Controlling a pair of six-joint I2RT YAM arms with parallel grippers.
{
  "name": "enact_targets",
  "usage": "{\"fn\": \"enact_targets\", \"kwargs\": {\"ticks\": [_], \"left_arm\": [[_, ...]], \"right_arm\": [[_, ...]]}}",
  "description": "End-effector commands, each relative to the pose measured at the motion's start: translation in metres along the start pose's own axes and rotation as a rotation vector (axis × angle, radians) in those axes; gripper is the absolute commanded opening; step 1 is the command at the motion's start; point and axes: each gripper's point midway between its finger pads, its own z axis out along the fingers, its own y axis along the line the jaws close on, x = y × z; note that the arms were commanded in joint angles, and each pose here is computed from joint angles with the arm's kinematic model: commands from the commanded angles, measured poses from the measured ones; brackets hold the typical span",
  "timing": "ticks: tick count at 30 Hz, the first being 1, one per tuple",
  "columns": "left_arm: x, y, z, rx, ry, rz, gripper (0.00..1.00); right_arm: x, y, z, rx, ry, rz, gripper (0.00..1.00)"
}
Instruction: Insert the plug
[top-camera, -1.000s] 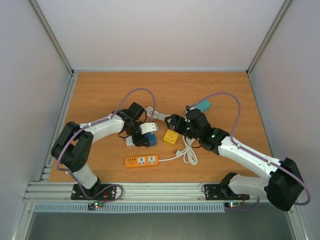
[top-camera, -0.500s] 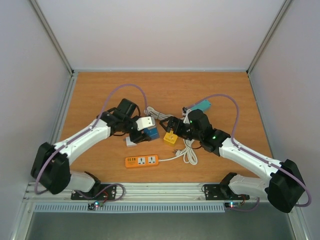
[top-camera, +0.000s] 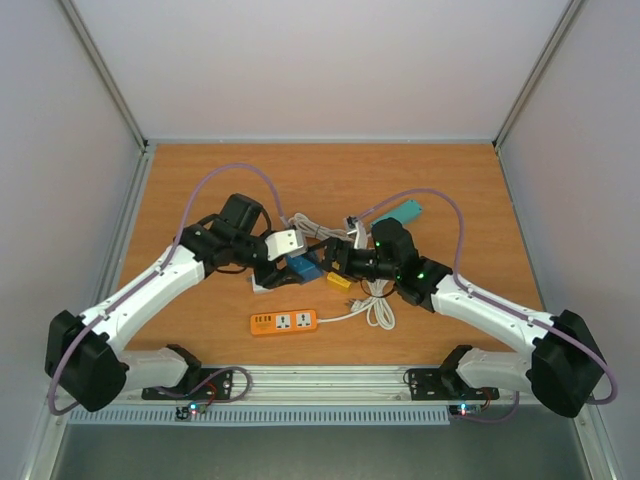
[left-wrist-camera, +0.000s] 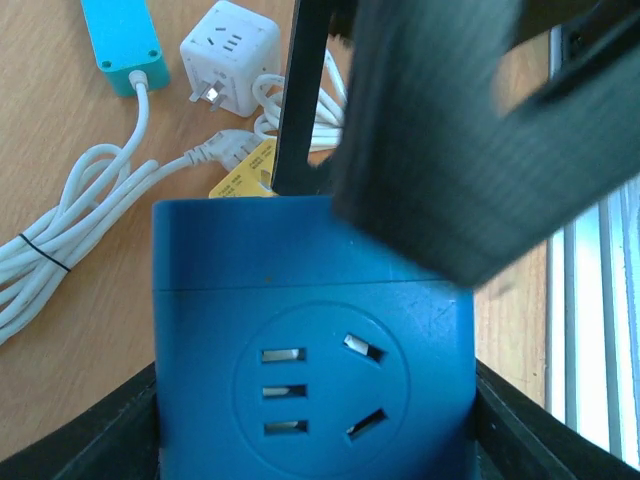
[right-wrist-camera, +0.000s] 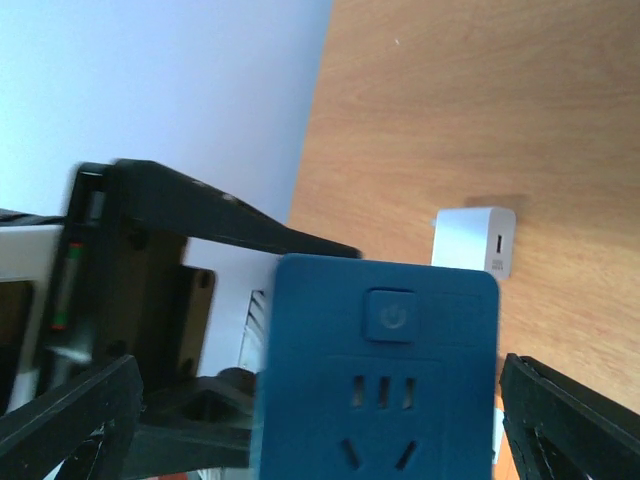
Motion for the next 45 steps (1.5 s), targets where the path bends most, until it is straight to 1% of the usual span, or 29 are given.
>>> {"fn": "enact_targets", "kwargs": {"ticks": [1,5,11,15,17,18,19,20,22,23,24,25,27,29,32,33,36,37,38,40,42,45], "left_arm": [[-0.018,-0.012,-0.014,0.02,-0.072,0.028,0.21],[-0.02,-0.014,-0.018,0.014,-0.076,0.036,0.21],[-0.018,-0.02,-0.02,0.027,-0.09,0.05,0.21],[-0.017,-0.024,-0.021,0.039,-0.104,0.064,0.23],[-0.016,-0.026,-0.022,0.04,-0.112,0.074,0.27],[-0.015,-0.027,-0.022,0.038,-0.111,0.08,0.3],[-0.012,-0.027,-0.021,0.036,-0.107,0.08,0.34],[-0.009,-0.027,-0.019,0.035,-0.096,0.082,0.42],[0.006,-0.024,-0.015,0.019,-0.046,0.086,0.72],[0.019,-0.023,-0.011,0.013,-0.001,0.086,0.81],[0.033,-0.023,-0.008,0.009,0.048,0.095,0.88],[0.05,-0.022,-0.004,0.003,0.105,0.132,0.92],[0.086,-0.027,0.002,0.019,0.217,0.166,0.95],[0.117,-0.032,0.006,0.042,0.302,0.195,0.95],[0.145,-0.041,0.003,0.078,0.375,0.203,0.95],[0.15,-0.043,0.0,0.088,0.384,0.204,0.94],[0.15,-0.044,-0.014,0.095,0.367,0.208,0.94],[0.151,-0.04,-0.02,0.086,0.362,0.21,0.94],[0.151,-0.034,-0.024,0.069,0.355,0.226,0.94],[0.159,-0.017,-0.031,0.02,0.357,0.213,0.95],[0.169,0.003,-0.035,-0.019,0.349,0.18,0.97],[0.184,0.023,-0.039,-0.02,0.328,0.101,0.97]], "right_arm": [[0.008,-0.002,0.013,0.019,0.038,0.006,0.98],[0.012,-0.005,0.021,0.053,0.045,0.002,0.95],[0.023,0.013,0.025,-0.035,0.1,-0.008,0.82],[0.031,0.021,0.026,-0.096,0.144,-0.014,0.77],[0.033,0.023,0.025,-0.113,0.149,-0.017,0.67],[0.033,0.024,0.024,-0.115,0.147,-0.017,0.59],[0.033,0.024,0.023,-0.113,0.143,-0.02,0.51],[0.032,0.023,0.022,-0.104,0.139,-0.021,0.43],[0.028,0.017,0.019,-0.056,0.114,-0.026,0.29],[0.026,0.011,0.018,-0.016,0.098,-0.03,0.24],[0.021,0.003,0.016,0.036,0.069,-0.04,0.21],[0.02,-0.006,0.014,0.088,0.057,-0.044,0.21],[0.015,-0.022,0.007,0.195,0.026,-0.053,0.18],[0.014,-0.039,-0.001,0.296,0.006,-0.059,0.09],[0.019,-0.05,-0.011,0.402,0.011,-0.085,0.03],[0.021,-0.052,-0.012,0.439,0.011,-0.095,0.02],[0.031,-0.053,-0.012,0.545,0.039,-0.132,0.01],[0.031,-0.054,-0.013,0.593,0.026,-0.156,0.01],[0.039,-0.052,-0.011,0.62,0.044,-0.175,0.01],[0.043,-0.045,-0.01,0.668,0.049,-0.198,0.01],[0.049,-0.041,-0.008,0.726,0.056,-0.22,0.01],[0.06,-0.039,-0.005,0.791,0.088,-0.232,0.01]]}}
